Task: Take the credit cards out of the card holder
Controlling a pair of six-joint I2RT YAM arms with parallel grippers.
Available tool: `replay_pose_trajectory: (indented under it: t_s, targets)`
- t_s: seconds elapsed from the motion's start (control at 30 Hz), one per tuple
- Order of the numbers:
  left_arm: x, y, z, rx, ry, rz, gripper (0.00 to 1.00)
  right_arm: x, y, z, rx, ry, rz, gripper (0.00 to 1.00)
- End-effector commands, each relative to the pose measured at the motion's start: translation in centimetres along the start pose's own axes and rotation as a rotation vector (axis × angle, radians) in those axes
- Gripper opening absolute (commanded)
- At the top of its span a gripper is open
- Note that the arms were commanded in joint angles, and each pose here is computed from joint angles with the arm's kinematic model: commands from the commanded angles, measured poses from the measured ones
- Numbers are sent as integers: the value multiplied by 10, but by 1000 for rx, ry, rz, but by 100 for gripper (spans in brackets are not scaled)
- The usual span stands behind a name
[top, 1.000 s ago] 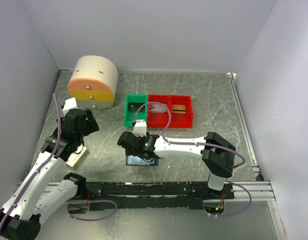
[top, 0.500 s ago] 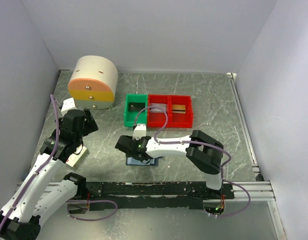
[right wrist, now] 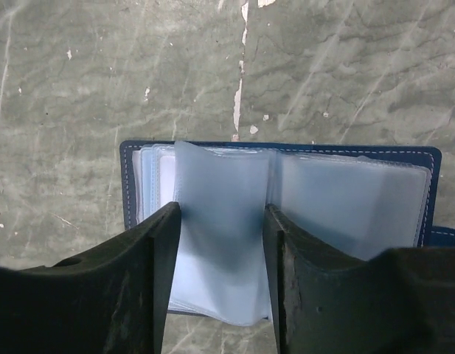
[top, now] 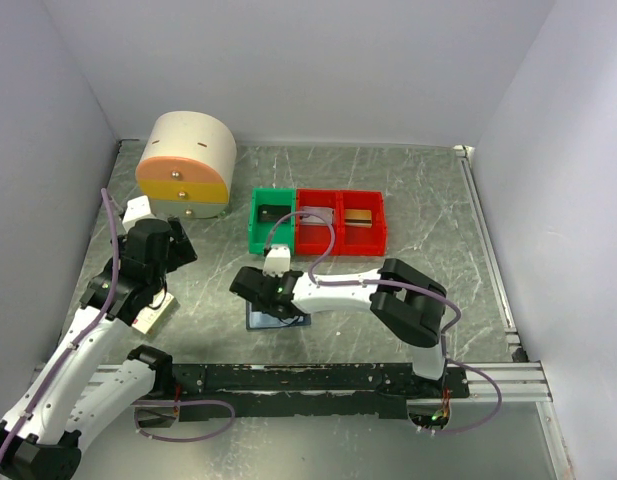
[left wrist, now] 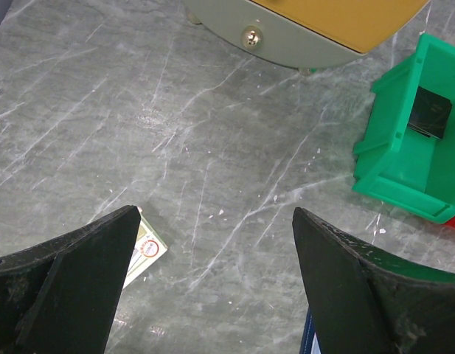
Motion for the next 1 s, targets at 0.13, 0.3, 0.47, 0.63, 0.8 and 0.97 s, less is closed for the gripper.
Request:
replay_pose_trajectory:
  t_s: [0.13,0.3,0.47,0.63,0.8,0.97]
  targets:
    - [-3,-5,-4,2,-33,48,96,-4,-11,-9,17,28,6,36]
    - [-2,-23,-20,41,-186,183,94,-3,-15,-19,-41,157,-25,26]
    - [-1,-55,-41,81,-448,397,92,-1,-22,-31,-120,284,-50,22]
    - [-1,-84,-54,100,-632,605,87,-4,-29,-43,-238,388,-48,21]
    - [-5,-105,-56,73,-658,709,81,-7,-39,-55,-323,415,-42,23]
    - [-3,-121,-58,72,-717,730,81,-9,-43,-60,-344,403,-26,24]
Point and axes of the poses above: each gripper's point midway between its finger pads, its own x axis back along the fingers, its own z axis along the line the jaws close on, y = z × x, the point moved 8 cm from there along x, back along the fingers, and after that the axes turned 14 degrees about x, right-handed, at the moved point
